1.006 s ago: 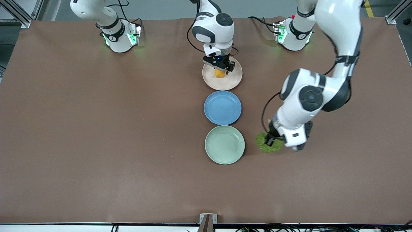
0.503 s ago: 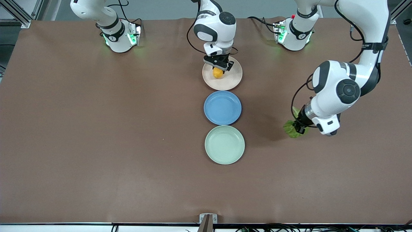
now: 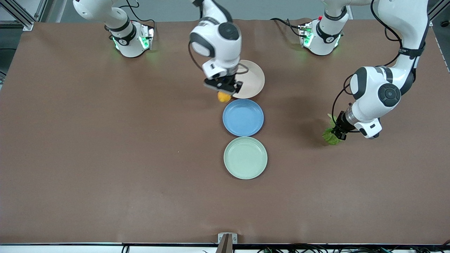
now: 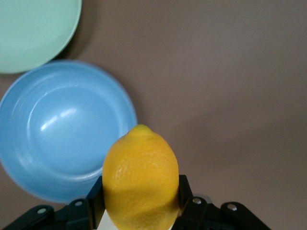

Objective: Pick lemon and lettuce from plates
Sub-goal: 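Lift the lettuce with the left gripper while the right gripper lifts the lemon, then release the lettuce onto the table with the left gripper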

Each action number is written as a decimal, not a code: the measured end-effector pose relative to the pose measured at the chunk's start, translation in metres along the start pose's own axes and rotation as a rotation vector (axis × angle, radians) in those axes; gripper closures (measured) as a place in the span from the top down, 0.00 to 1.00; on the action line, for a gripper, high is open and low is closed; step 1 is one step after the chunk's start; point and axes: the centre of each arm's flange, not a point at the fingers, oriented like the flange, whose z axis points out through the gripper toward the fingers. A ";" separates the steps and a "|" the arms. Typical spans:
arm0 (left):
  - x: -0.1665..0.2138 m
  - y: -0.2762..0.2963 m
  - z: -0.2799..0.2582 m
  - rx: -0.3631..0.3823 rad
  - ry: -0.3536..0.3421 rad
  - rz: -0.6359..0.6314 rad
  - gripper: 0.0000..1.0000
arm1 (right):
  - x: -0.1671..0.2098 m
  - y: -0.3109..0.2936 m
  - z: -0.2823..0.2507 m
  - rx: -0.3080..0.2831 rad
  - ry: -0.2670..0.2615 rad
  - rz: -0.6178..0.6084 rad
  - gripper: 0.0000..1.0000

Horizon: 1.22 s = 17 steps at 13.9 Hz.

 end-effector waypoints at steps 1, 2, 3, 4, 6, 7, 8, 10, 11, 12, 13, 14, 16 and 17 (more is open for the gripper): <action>0.003 -0.004 0.005 -0.002 0.001 -0.007 0.06 | 0.024 0.020 0.002 -0.014 -0.008 -0.019 0.62; 0.006 -0.007 0.010 -0.002 0.002 -0.014 0.06 | 0.046 0.042 0.006 -0.027 -0.017 -0.045 0.62; 0.010 -0.008 0.013 -0.003 0.002 -0.021 0.06 | 0.070 0.066 0.011 -0.038 -0.027 -0.073 0.62; 0.013 -0.009 0.017 -0.006 0.003 -0.027 0.06 | 0.095 0.090 0.018 -0.045 -0.037 -0.102 0.62; 0.017 -0.010 0.023 -0.010 0.005 -0.034 0.08 | 0.152 0.143 0.030 -0.044 -0.071 -0.152 0.62; 0.017 -0.010 0.025 -0.013 0.005 -0.033 0.08 | 0.180 0.171 0.036 -0.027 -0.098 -0.179 0.62; 0.016 -0.008 0.024 -0.022 0.007 -0.026 0.13 | 0.207 0.202 0.042 -0.001 -0.129 -0.208 0.62; 0.014 0.000 0.014 -0.051 0.013 -0.007 0.29 | 0.254 0.265 0.052 0.058 -0.167 -0.273 0.62; 0.011 0.007 0.005 -0.073 0.016 0.002 0.41 | 0.273 0.298 0.058 0.077 -0.176 -0.305 0.62; 0.006 0.015 -0.007 -0.101 0.018 0.013 0.51 | 0.288 0.329 0.063 0.092 -0.183 -0.329 0.62; 0.002 0.023 -0.020 -0.128 0.021 0.022 0.62 | 0.296 0.353 0.068 0.104 -0.186 -0.348 0.62; 0.000 0.030 -0.033 -0.156 0.025 0.029 0.71 | 0.300 0.371 0.075 0.112 -0.181 -0.364 0.62; -0.001 0.042 -0.055 -0.200 0.036 0.059 0.91 | 0.297 0.388 0.094 0.138 -0.170 -0.389 0.62; -0.002 0.045 -0.064 -0.206 0.044 0.114 0.98 | 0.292 0.391 0.106 0.165 -0.181 -0.396 0.62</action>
